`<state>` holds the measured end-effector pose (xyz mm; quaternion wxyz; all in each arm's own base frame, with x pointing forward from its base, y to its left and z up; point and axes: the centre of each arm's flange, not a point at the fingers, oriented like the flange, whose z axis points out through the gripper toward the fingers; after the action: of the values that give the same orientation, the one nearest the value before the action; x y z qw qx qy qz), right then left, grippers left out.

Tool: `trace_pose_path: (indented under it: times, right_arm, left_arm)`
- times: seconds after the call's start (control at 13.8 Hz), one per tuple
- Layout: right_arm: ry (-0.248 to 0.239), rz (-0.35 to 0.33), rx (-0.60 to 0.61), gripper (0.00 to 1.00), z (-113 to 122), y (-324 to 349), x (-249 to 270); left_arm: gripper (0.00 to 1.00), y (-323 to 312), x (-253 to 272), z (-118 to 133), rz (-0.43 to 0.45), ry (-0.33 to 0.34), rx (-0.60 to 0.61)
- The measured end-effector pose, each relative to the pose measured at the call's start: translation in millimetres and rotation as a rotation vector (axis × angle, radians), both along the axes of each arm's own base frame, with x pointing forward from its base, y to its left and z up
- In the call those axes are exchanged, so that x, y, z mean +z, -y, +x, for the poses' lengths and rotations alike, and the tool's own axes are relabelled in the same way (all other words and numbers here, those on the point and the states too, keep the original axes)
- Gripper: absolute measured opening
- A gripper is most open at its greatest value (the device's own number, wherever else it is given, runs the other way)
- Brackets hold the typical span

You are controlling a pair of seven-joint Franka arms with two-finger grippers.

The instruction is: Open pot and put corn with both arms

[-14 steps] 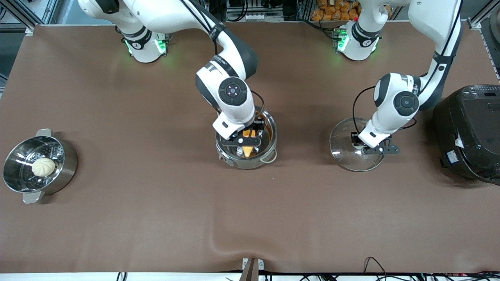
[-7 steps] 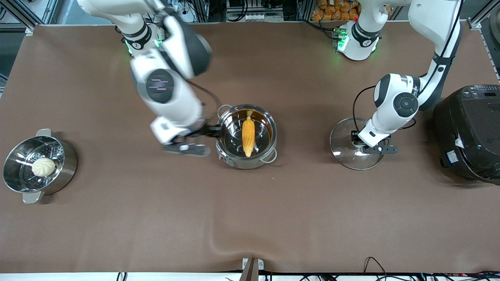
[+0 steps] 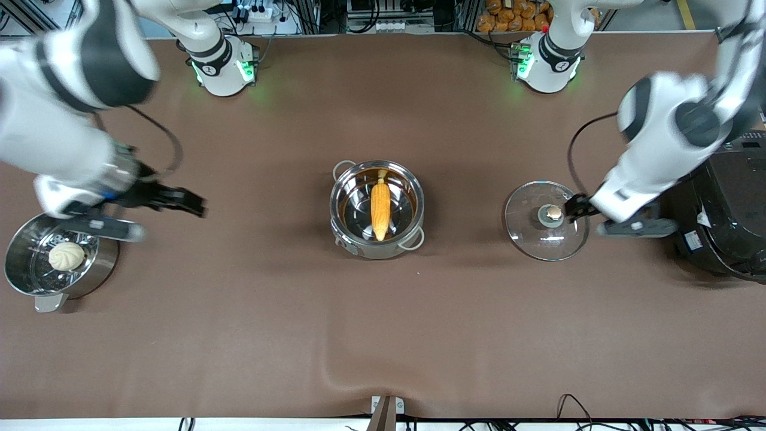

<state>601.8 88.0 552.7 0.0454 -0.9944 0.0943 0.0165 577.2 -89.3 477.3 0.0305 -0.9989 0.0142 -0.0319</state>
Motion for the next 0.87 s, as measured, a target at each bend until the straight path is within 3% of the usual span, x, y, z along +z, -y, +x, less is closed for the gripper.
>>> trace_pose_path:
  times: [0.22, 0.43, 0.65, 0.87]
  right_arm:
    - [-0.027, 0.004, 0.011, 1.00, -25.6, 78.2, 35.8]
    - [-0.027, 0.009, 0.012, 1.00, -50.9, 117.5, 64.6]
    - [-0.061, 0.012, 0.002, 1.00, -78.4, 125.0, 87.1]
    - [-0.051, 0.011, 0.004, 1.00, -90.7, 140.8, 98.0]
  left_arm:
    - [1.00, -0.6, 103.6, -0.7, 0.008, -0.013, 0.018]
    - [1.00, -7.2, 124.0, -7.7, 0.016, -0.057, 0.034]
    - [1.00, -12.8, 145.2, -13.1, 0.018, -0.068, 0.044]
    - [1.00, -31.7, 155.3, -14.9, 0.019, -0.083, 0.022]
